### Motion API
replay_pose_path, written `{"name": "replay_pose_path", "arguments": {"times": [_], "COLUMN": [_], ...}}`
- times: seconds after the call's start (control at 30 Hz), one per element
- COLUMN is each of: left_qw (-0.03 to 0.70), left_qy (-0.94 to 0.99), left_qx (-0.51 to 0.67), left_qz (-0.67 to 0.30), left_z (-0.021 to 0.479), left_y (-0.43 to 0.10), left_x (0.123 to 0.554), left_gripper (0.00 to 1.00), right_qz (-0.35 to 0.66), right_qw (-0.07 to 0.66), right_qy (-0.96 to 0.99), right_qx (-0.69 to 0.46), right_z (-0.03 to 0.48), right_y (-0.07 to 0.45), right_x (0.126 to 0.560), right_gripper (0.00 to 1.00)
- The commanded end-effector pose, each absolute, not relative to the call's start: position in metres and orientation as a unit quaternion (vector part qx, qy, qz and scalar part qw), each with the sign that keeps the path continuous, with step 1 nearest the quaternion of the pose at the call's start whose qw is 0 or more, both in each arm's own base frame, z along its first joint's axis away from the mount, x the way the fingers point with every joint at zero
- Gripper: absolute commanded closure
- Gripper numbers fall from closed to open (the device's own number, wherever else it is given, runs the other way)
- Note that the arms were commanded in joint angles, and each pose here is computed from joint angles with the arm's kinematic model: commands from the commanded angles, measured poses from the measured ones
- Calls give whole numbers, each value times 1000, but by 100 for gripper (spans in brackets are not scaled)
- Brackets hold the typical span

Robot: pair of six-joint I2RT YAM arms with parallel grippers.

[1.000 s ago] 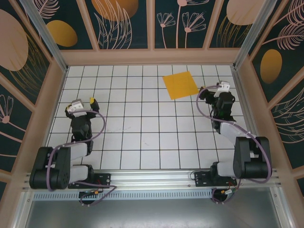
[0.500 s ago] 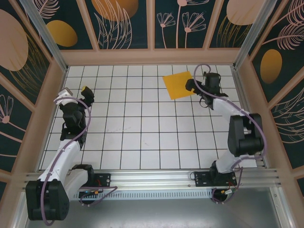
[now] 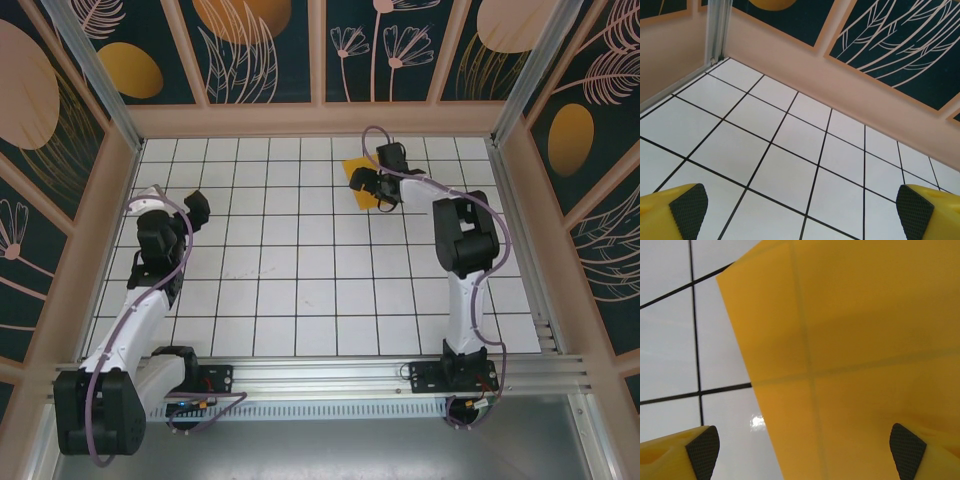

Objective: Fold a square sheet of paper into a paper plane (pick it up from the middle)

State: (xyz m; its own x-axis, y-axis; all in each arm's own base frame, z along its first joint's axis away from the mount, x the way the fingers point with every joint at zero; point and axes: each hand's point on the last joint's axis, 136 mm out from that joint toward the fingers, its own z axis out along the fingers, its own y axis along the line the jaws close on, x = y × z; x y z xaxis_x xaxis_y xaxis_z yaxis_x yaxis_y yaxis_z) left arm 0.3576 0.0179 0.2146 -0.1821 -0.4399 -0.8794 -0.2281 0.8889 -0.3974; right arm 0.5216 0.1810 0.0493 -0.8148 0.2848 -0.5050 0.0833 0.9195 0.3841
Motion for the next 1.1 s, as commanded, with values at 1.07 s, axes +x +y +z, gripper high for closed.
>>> {"name": "replay_pose_path", "arguments": {"times": [1.07], "left_qw": [583], "left_qy": [776], "left_qx": [-214], "left_qz": [-112], "left_z": [215], "left_y": [10], "left_x": [366], "left_gripper": [2], "right_qz": [82], "right_qw": [178], "right_qy": [980], "right_qx": [19], "right_z": [78], "right_y": [214], "right_x": [359], "right_gripper": [2]}}
